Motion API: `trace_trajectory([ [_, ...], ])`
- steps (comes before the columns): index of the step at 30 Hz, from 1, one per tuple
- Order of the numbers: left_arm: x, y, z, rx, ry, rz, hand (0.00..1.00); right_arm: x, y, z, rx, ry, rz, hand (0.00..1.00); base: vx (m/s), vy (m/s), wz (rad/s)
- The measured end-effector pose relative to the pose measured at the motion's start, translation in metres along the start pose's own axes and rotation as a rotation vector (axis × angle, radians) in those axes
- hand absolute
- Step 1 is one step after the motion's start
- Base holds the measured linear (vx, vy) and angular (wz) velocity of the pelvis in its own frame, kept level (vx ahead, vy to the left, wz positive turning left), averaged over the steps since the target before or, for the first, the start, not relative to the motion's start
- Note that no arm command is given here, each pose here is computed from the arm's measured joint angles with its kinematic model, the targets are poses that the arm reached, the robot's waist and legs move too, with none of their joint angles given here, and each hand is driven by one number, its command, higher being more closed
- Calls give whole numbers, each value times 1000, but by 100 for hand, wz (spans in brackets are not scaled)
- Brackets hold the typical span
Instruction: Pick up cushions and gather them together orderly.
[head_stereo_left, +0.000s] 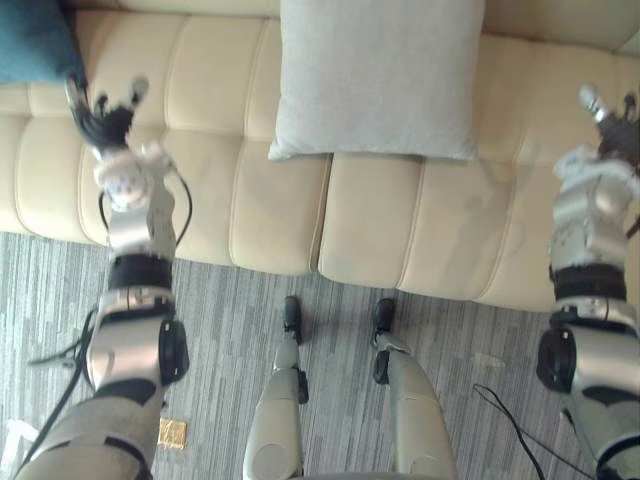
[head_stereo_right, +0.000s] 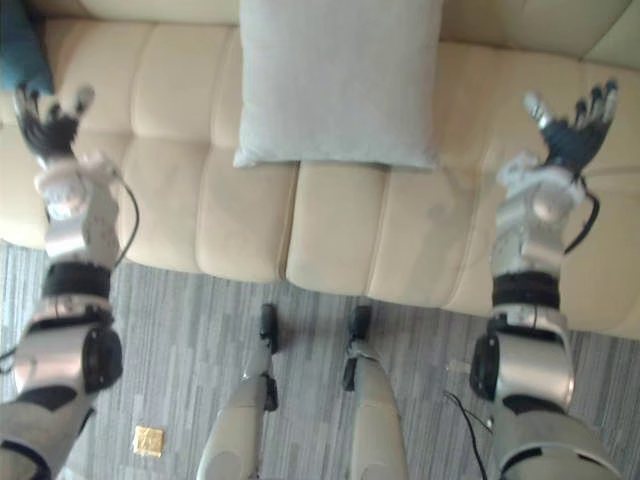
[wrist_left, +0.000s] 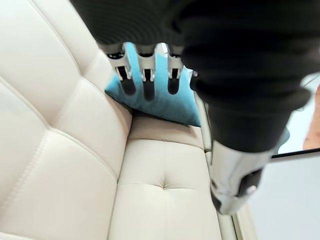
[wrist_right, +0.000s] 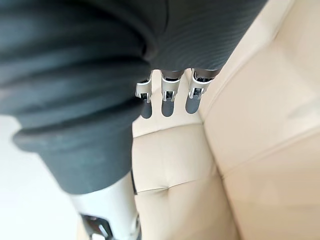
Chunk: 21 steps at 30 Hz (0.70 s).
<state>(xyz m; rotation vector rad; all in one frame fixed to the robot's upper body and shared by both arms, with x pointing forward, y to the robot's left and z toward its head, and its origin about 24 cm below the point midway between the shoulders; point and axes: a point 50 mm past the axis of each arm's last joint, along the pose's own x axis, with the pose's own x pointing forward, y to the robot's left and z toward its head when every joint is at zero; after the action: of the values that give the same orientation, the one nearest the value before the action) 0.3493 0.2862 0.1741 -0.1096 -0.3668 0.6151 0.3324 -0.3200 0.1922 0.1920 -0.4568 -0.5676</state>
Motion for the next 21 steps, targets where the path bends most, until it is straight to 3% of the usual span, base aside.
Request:
trace_trajectory([
  [4,-80,28,-82,96,247,-131,0,-71,-24,-61,-118,187,99,0,25,-12,-10],
  [6,-141,46,-127,123,457,-191,0,-126,-40,-105,-150,377,101,0,39,2,-17],
  [11,-247,73,-187,215,862,-233,0,-238,-72,-167,-212,782,65,0,82,20,-10],
  [17,-314,90,-212,357,1147,-289,0,-326,-95,-197,-291,1144,25,0,98,35,-7],
  [21,-331,100,-216,439,1223,-314,0,-343,-100,-200,-352,1225,56,0,75,28,-19],
])
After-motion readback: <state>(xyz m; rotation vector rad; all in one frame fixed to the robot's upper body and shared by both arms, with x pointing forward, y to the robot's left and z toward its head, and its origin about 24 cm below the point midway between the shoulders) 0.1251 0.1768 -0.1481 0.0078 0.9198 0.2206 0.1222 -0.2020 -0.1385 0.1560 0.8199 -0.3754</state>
